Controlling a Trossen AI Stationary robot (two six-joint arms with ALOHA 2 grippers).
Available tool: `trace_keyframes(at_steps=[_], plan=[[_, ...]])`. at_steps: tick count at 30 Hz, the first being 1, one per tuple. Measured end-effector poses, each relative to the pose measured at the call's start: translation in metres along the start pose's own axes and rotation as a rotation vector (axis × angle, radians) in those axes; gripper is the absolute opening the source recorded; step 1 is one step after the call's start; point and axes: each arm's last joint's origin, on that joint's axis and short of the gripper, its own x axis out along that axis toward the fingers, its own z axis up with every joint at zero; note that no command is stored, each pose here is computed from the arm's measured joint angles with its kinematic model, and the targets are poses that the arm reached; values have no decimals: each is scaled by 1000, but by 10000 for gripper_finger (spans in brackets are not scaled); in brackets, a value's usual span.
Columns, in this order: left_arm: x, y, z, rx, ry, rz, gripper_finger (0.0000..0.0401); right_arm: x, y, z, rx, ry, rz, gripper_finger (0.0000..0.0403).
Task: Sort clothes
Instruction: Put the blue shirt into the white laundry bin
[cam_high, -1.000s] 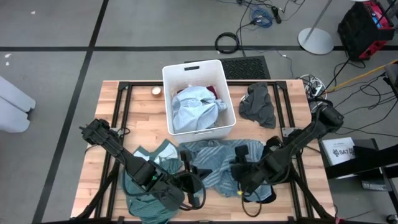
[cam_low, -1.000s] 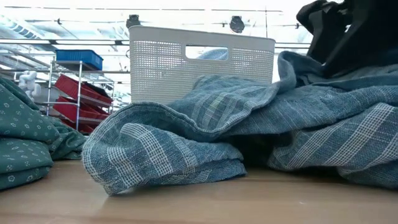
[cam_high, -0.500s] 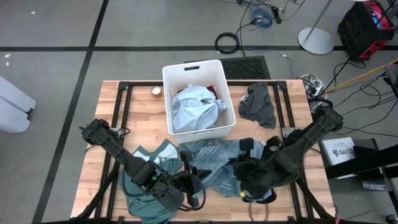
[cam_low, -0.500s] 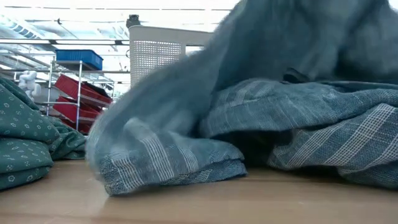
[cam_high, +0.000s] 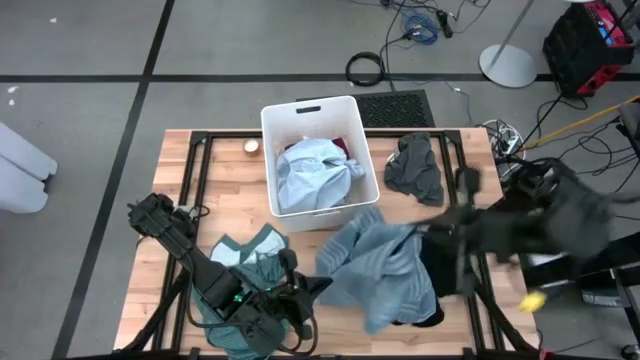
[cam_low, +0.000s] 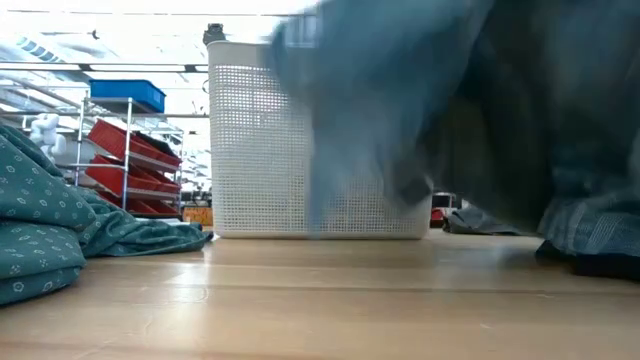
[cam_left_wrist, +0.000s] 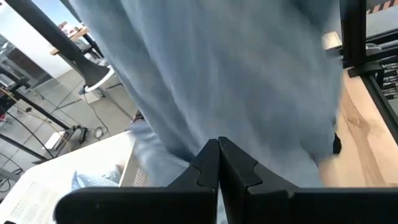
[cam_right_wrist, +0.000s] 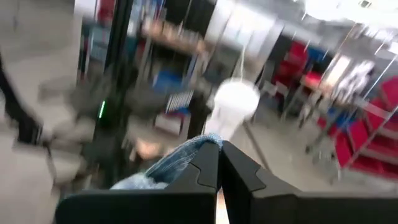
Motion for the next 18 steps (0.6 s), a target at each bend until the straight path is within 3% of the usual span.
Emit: trace_keyframes(at_steps=[5, 9, 13, 18], plan=[[-2, -1, 0, -2, -3, -1, 7, -14, -26, 31, 14, -221, -84, 0], [-6, -4, 0, -22, -5, -12, 7, -22, -39, 45, -12, -316, -157, 0], [-4, -8, -9, -58, 40, -10, 7, -24, -44, 50, -29, -348, -189, 0], [7, -24, -41, -76, 118, 6, 7, -21, -39, 44, -20, -292, -166, 0]])
